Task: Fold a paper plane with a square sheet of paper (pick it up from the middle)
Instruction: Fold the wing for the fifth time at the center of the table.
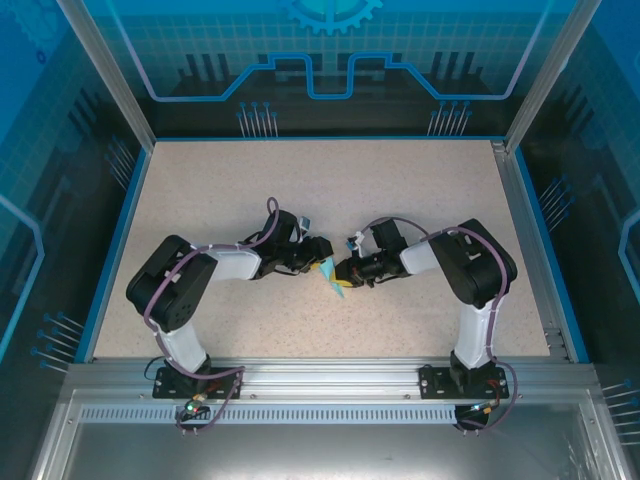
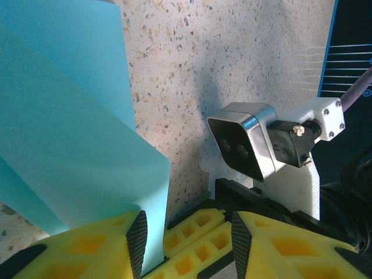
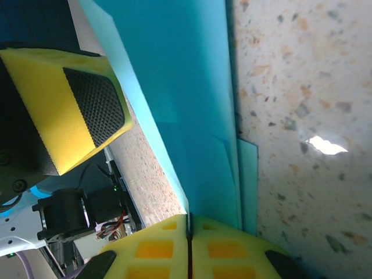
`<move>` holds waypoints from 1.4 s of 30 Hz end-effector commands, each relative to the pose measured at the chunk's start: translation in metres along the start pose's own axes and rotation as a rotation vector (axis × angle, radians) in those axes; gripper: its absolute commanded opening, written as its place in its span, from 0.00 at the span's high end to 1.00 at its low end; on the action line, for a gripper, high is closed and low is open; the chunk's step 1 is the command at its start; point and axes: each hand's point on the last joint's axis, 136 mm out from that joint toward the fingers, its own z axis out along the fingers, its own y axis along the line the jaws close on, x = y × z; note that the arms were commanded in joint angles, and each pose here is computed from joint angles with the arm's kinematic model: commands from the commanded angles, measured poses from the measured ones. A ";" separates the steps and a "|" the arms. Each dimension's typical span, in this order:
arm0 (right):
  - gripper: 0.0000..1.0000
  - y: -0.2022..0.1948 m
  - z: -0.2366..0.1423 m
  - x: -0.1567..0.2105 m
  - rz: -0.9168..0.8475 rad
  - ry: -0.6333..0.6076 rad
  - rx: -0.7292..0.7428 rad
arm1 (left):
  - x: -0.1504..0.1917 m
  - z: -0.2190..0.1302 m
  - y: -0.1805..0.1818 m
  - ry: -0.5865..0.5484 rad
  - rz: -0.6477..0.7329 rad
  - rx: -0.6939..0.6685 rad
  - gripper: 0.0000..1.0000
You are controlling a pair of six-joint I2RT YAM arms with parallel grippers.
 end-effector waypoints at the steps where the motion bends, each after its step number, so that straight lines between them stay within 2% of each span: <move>1: 0.92 -0.031 -0.001 0.006 0.110 0.020 0.074 | -0.001 0.003 -0.010 -0.004 0.031 0.039 0.53; 9: 0.92 -0.032 0.000 0.006 0.118 0.038 0.085 | -0.002 -0.001 -0.018 -0.005 0.051 0.058 0.53; 34: 0.89 -0.034 0.002 0.004 0.145 0.055 0.106 | -0.005 0.019 0.004 0.004 0.046 -0.007 0.52; 42: 0.88 -0.037 0.004 0.006 0.147 0.058 0.130 | -0.003 0.016 0.004 0.022 0.064 -0.030 0.53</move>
